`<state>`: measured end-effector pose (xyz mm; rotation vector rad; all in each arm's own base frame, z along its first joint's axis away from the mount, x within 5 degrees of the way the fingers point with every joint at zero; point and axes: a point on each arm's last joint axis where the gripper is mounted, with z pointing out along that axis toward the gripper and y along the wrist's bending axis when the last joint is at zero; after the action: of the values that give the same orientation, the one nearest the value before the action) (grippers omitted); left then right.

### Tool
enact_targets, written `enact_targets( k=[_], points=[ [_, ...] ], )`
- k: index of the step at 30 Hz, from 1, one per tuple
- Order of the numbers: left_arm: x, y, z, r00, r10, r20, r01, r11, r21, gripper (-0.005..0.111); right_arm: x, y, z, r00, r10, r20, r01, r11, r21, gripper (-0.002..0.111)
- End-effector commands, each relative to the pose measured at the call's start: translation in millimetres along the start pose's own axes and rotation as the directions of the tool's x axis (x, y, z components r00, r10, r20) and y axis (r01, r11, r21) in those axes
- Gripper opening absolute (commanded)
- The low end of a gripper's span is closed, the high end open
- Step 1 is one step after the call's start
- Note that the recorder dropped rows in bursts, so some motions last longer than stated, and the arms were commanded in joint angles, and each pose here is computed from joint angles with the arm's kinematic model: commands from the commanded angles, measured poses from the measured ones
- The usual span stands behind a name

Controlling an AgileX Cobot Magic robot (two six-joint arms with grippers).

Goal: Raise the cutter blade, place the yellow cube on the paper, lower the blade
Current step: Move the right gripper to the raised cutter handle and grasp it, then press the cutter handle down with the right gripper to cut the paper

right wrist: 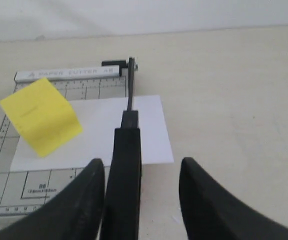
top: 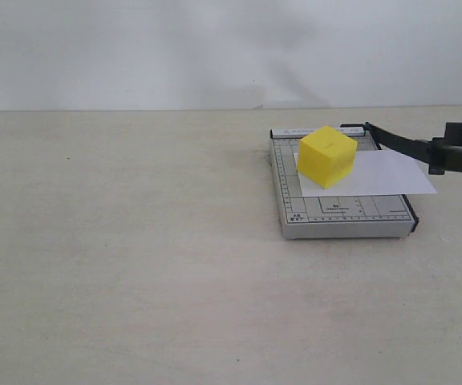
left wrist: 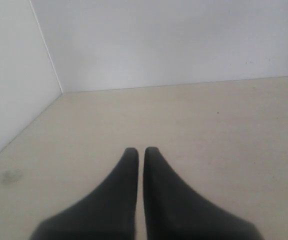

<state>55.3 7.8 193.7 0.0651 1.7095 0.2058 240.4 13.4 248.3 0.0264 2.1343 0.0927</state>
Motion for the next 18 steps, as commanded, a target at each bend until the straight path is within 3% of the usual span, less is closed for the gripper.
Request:
enact_targets(
  k=[1,7,12,18],
  points=[
    [0.1,-0.3,0.0,1.000,-0.024,0.007,0.024,1.000,0.002,0.004,1.3,-0.6,-0.6,0.999,0.000,-0.032,0.000,1.000,-0.003,0.046],
    [0.1,-0.3,0.0,1.000,-0.024,0.007,0.024,1.000,0.002,0.004,1.4,-0.7,-0.6,0.999,-0.009,-0.034,0.009,1.000,-0.003,0.041],
    [0.1,-0.3,0.0,1.000,-0.024,0.007,0.024,1.000,0.002,0.004,3.1,-0.4,-0.7,0.999,-0.015,-0.052,0.014,1.000,-0.007,0.000],
    [0.1,-0.3,0.0,1.000,-0.024,0.007,0.024,1.000,0.002,0.004,9.2,0.7,-1.3,0.992,-0.035,-0.118,0.033,0.999,-0.022,0.000]
  ],
)
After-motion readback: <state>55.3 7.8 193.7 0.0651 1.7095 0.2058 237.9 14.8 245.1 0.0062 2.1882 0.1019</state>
